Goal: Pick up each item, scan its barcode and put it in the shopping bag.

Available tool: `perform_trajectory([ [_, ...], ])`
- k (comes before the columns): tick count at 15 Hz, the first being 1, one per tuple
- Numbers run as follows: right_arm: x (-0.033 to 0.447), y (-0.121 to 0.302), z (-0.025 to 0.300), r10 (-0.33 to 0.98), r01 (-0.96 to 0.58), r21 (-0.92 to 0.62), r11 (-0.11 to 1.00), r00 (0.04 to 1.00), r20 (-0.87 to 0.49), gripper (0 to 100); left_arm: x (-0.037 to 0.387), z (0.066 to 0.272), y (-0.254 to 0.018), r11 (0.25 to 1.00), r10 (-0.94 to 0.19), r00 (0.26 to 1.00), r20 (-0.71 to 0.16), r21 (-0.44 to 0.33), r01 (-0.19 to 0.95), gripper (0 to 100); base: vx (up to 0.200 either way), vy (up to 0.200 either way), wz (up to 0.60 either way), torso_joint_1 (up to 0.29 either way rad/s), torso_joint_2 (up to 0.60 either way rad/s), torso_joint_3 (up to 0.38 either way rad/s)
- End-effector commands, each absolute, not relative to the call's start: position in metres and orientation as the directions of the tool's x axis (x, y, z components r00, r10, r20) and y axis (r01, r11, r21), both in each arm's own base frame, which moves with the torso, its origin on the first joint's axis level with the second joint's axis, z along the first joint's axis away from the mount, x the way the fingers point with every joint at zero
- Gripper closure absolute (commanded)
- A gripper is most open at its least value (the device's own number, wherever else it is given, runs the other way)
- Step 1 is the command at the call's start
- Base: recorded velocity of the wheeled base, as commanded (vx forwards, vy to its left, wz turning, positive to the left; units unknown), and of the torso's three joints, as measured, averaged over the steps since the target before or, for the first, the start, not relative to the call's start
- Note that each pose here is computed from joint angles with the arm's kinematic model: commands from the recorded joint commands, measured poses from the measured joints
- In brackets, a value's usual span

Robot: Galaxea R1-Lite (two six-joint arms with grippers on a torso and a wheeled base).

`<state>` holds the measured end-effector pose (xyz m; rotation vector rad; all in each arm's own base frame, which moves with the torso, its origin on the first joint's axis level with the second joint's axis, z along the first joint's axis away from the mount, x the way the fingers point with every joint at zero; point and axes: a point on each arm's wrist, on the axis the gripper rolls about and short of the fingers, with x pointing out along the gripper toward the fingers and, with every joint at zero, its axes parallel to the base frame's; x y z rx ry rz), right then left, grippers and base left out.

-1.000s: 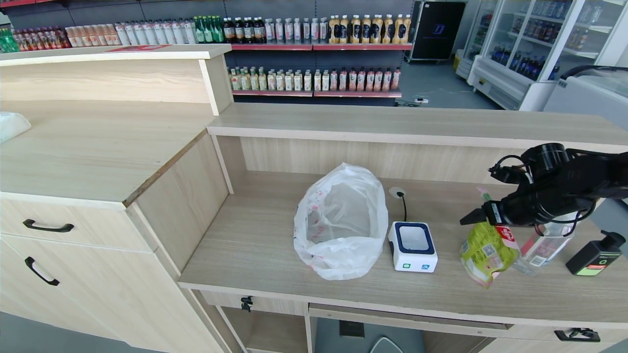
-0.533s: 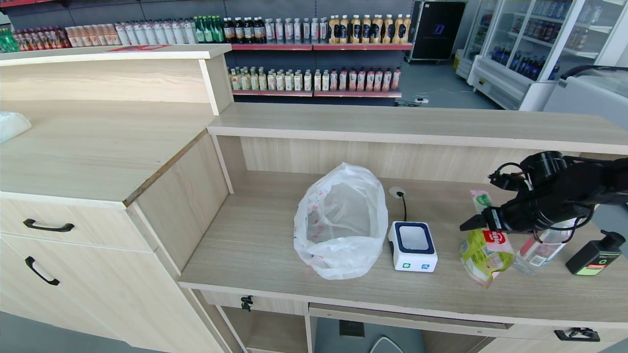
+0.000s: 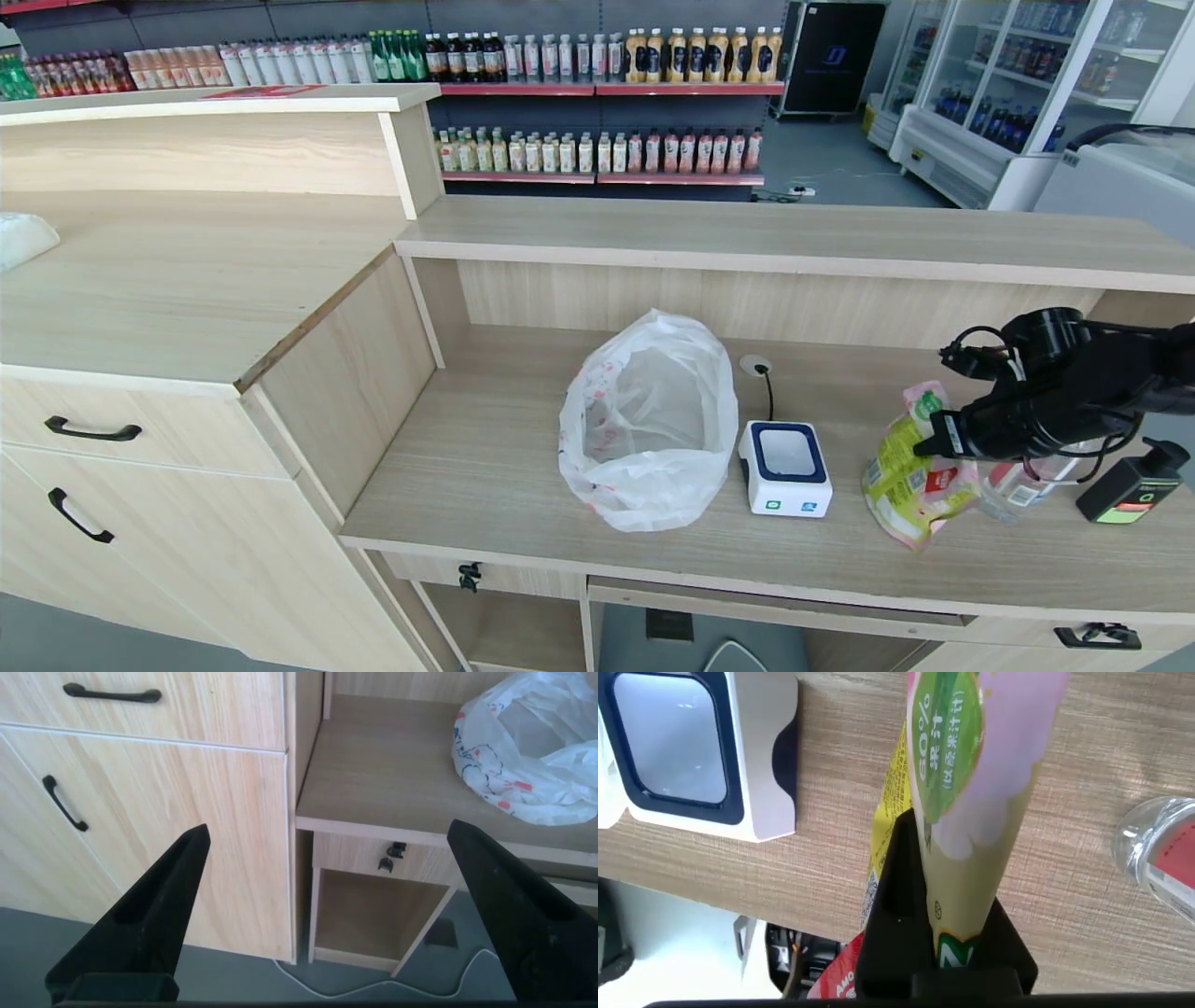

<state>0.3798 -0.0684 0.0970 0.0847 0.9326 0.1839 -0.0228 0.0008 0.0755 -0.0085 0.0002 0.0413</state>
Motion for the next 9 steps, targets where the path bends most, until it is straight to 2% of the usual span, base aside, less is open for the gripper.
perform_trajectory([
  [1, 0.374, -0.069, 0.109, 0.190, -0.137, 0.134, 0.981, 0.603, -0.775, 100, -0.023, 0.075, 0.001, 0.999, 0.040, 0.999, 0.000, -0.009, -0.040, 0, 0.000, 0.000, 0.00, 0.000, 0.00, 0.000],
  [3, 0.363, -0.067, 0.138, 0.251, -0.201, 0.156, 0.967, 0.652, -0.715, 100, -0.023, 0.075, 0.001, 0.999, 0.040, 0.999, 0.000, -0.008, -0.040, 0, 0.000, 0.000, 0.00, 0.000, 0.00, 0.000],
  [5, 0.340, -0.060, 0.180, 0.411, -0.332, 0.244, 0.911, 0.678, -0.609, 100, -0.023, 0.075, 0.001, 0.999, 0.041, 0.999, 0.000, -0.009, -0.041, 0, 0.000, 0.000, 0.00, 0.000, 0.00, 0.000],
  [7, 0.307, -0.058, 0.225, 0.590, -0.495, 0.322, 0.807, 0.668, -0.454, 100, -0.023, 0.075, 0.001, 0.999, 0.043, 0.999, 0.000, -0.009, -0.043, 0, 0.000, 0.000, 0.00, 0.000, 0.00, 0.000],
  [8, 0.299, -0.059, 0.234, 0.619, -0.525, 0.328, 0.785, 0.664, -0.419, 100, -0.023, 0.075, 0.001, 0.999, 0.041, 0.999, 0.000, -0.009, -0.041, 0, 0.000, 0.000, 0.00, 0.000, 0.00, 0.000],
  [9, 0.279, -0.065, 0.256, 0.696, -0.615, 0.326, 0.718, 0.648, -0.309, 100, -0.023, 0.075, 0.001, 0.999, 0.041, 0.999, 0.000, -0.009, -0.041, 0, 0.000, 0.000, 0.00, 0.000, 0.00, 0.000],
])
